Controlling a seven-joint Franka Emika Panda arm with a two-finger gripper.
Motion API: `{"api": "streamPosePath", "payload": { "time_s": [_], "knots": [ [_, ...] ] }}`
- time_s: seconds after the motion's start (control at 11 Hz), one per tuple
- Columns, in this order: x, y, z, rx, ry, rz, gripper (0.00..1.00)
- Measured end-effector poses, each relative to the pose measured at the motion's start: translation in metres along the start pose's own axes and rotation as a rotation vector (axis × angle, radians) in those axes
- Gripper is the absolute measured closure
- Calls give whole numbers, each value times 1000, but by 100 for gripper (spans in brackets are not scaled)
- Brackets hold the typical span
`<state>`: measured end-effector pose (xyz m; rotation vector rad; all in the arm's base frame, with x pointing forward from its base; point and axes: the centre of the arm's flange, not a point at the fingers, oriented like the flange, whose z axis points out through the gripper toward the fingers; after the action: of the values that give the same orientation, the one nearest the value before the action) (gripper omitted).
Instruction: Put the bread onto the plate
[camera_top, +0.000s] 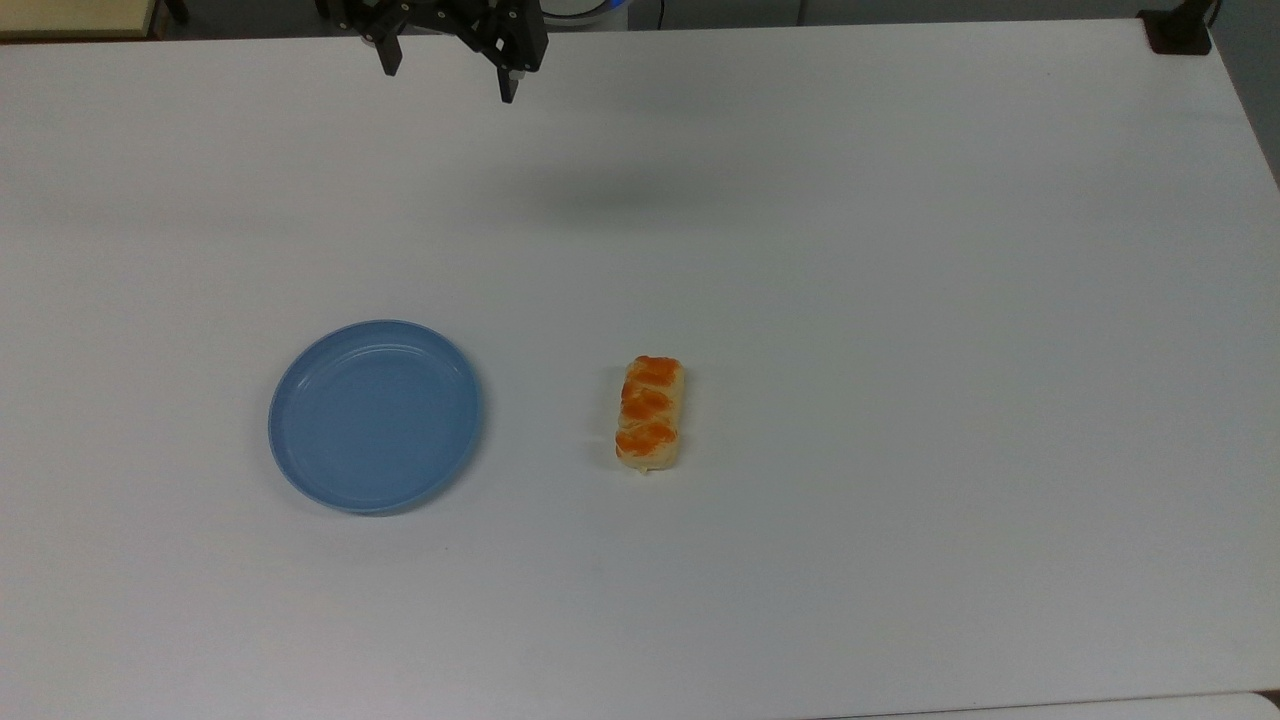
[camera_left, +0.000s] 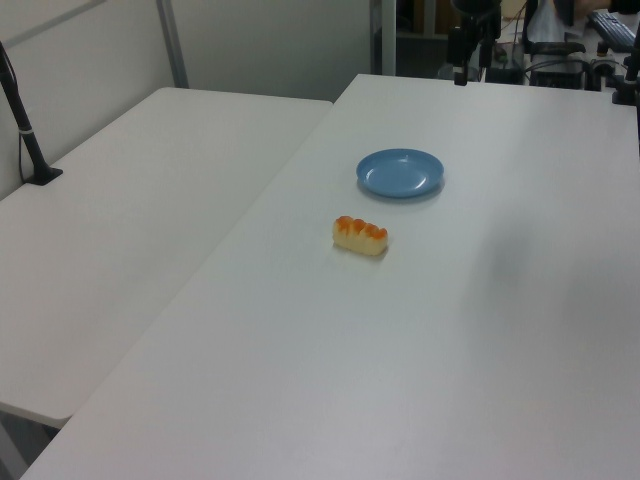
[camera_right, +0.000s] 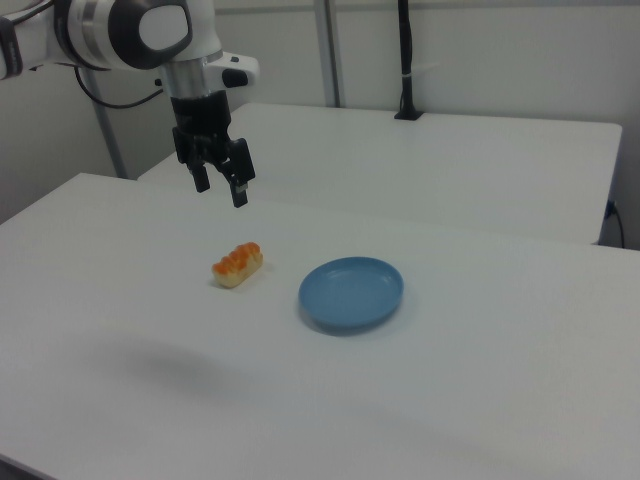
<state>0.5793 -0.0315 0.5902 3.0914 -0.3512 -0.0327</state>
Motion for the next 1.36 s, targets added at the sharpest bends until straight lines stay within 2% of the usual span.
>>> {"api": "streamPosePath", "payload": {
  "time_s": [1.09,1.36],
  "knots": [
    [-4,-19,6,-3,-11,-34,0],
    [14,-52,35,4,22,-80,0]
  ]
}}
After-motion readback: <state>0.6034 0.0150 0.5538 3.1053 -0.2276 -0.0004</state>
